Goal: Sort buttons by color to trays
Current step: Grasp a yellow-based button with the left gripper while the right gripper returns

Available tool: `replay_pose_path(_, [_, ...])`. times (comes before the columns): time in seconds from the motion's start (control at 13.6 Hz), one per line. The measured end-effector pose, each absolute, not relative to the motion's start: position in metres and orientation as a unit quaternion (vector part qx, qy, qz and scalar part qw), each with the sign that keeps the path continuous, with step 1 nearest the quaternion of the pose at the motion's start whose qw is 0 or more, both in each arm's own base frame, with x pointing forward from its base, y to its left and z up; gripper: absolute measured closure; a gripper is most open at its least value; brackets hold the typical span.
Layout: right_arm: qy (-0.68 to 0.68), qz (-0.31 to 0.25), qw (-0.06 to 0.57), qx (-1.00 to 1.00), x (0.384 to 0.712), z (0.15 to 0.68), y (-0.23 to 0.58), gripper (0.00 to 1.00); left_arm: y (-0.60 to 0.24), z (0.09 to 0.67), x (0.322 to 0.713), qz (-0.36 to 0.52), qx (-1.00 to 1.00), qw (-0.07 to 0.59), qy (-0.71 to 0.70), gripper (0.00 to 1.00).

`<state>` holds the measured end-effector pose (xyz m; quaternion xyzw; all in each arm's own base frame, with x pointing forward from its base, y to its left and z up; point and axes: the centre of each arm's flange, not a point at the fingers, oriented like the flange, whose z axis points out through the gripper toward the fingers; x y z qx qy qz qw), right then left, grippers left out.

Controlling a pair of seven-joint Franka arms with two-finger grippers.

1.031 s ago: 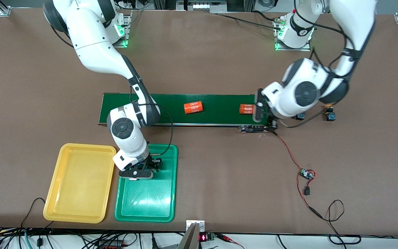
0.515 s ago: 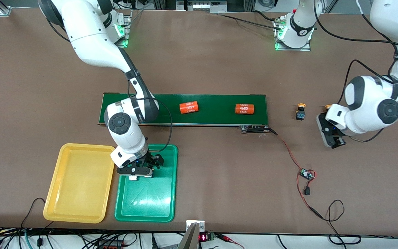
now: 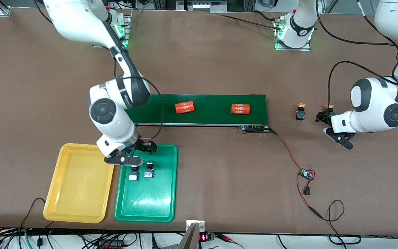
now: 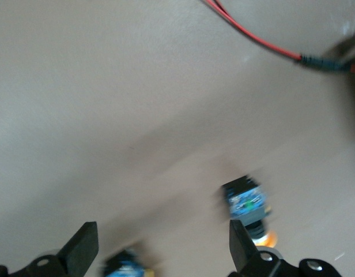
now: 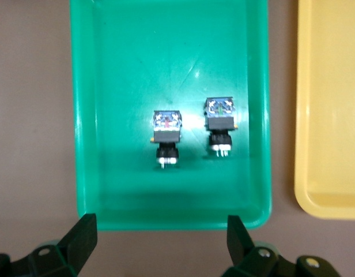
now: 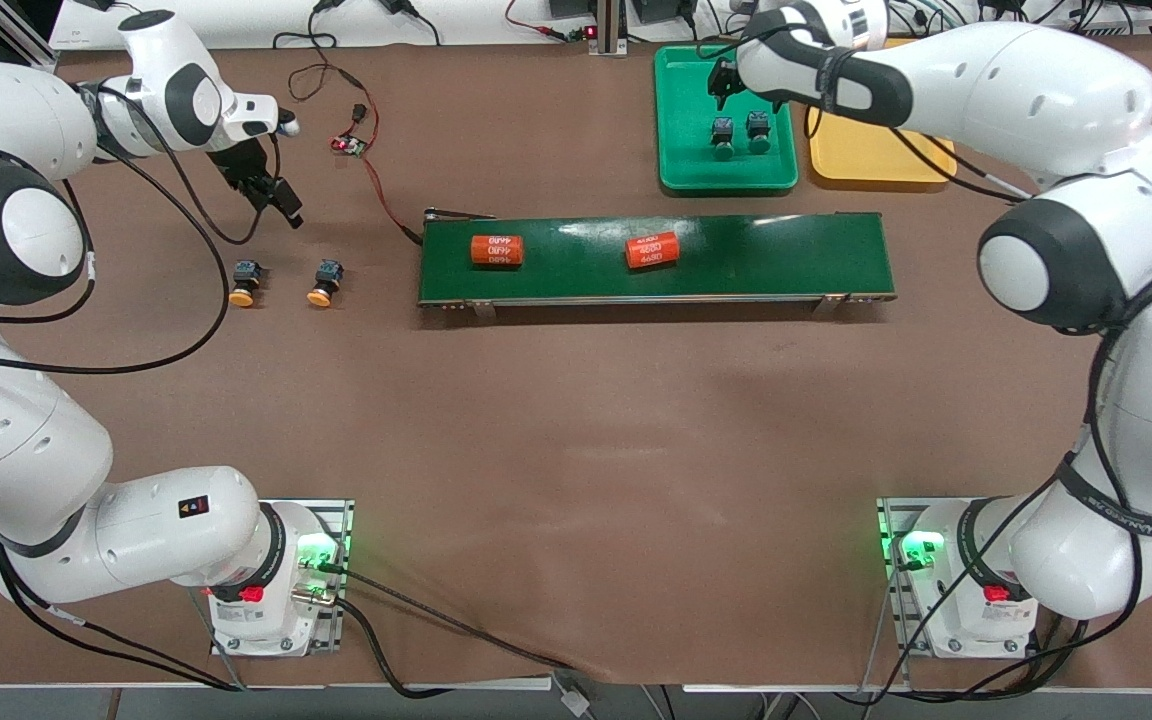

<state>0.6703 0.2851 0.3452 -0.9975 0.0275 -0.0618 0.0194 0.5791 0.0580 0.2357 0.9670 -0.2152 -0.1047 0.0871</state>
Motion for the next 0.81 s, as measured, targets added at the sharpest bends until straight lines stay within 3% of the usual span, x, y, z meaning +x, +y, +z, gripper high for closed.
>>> replay_pose_path(0.44, [0.026, -0.027, 0.025, -0.999, 0.610, 0.469, 0.261, 0.00, 0.045, 0.203, 0.550, -0.123, 0.983, 0.102, -0.091, 0.00])
replay_pose_path(0.59, [0.026, -0.034, 0.033, -0.999, 0.592, 0.479, 0.257, 0.00, 0.032, 0.187, 0.532, -0.103, 0.986, 0.098, -0.084, 0.00])
replay_pose_path(0.81, [0.042, -0.051, 0.051, -0.996, 0.566, 0.448, 0.269, 0.00, 0.010, 0.187, 0.512, -0.103, 0.989, 0.091, -0.060, 0.00])
